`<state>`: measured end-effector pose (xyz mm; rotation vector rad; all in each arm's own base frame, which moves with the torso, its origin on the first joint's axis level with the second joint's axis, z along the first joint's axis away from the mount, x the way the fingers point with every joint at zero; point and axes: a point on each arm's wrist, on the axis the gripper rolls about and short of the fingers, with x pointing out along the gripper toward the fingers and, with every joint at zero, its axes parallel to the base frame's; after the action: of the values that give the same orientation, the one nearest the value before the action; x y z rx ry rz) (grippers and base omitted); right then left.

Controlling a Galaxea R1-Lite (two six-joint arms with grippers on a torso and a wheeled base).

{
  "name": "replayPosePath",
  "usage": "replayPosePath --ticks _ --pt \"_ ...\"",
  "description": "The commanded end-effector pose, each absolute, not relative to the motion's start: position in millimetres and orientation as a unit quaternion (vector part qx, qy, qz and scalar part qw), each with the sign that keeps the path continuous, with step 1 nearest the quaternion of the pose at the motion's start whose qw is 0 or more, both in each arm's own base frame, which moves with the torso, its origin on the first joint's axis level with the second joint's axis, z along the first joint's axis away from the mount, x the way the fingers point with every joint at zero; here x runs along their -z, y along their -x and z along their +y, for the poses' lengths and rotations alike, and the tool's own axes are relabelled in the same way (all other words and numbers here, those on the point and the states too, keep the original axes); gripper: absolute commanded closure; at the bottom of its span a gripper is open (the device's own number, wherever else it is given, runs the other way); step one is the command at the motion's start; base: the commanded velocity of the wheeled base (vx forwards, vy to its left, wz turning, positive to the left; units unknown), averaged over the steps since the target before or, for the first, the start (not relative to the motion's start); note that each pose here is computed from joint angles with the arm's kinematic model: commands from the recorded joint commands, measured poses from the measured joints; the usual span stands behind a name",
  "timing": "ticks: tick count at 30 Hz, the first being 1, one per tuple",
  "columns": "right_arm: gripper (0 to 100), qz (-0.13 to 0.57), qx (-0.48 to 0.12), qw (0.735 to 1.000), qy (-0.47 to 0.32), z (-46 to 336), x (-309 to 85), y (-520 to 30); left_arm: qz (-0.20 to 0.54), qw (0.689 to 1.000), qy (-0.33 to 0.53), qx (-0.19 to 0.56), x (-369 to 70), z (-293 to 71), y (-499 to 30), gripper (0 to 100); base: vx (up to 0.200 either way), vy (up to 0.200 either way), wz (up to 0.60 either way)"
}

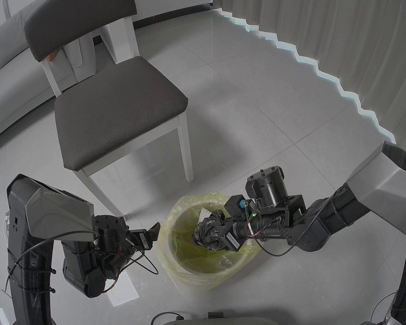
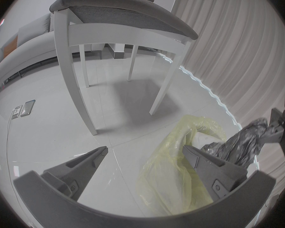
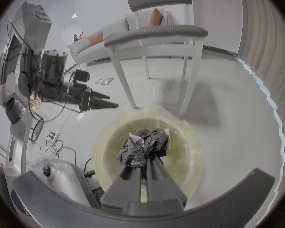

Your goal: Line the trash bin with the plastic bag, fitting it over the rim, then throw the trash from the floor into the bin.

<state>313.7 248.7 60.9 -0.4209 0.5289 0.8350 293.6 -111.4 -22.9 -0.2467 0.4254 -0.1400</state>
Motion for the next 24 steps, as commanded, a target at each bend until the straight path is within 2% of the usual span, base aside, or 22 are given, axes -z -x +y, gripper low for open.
replayPosePath --ticks 1,4,13,18,24 --pt "100 0.291 -0.397 0.843 0.215 240.8 -36.2 -305.4 0.203 0.969 0.125 0.070 21.4 -111.1 -293.7 0 0.000 0.000 0.00" --pt "100 0.309 -0.399 0.834 0.222 232.5 -31.6 -291.9 0.206 0.968 0.124 0.070 21.8 -111.1 -292.6 0 0.000 0.000 0.00" --pt "100 0.295 -0.422 0.826 0.231 220.2 -54.9 -243.9 0.208 0.967 0.124 0.073 23.1 -113.0 -292.1 0 0.000 0.000 0.00" --pt "100 0.284 -0.423 0.830 0.226 226.5 -57.3 -250.1 0.206 0.968 0.124 0.075 23.0 -114.0 -293.2 0 0.000 0.000 0.00" --pt "100 0.280 -0.419 0.836 0.218 252.0 -32.6 -286.4 0.208 0.967 0.124 0.073 24.3 -113.3 -292.7 0 0.000 0.000 0.00"
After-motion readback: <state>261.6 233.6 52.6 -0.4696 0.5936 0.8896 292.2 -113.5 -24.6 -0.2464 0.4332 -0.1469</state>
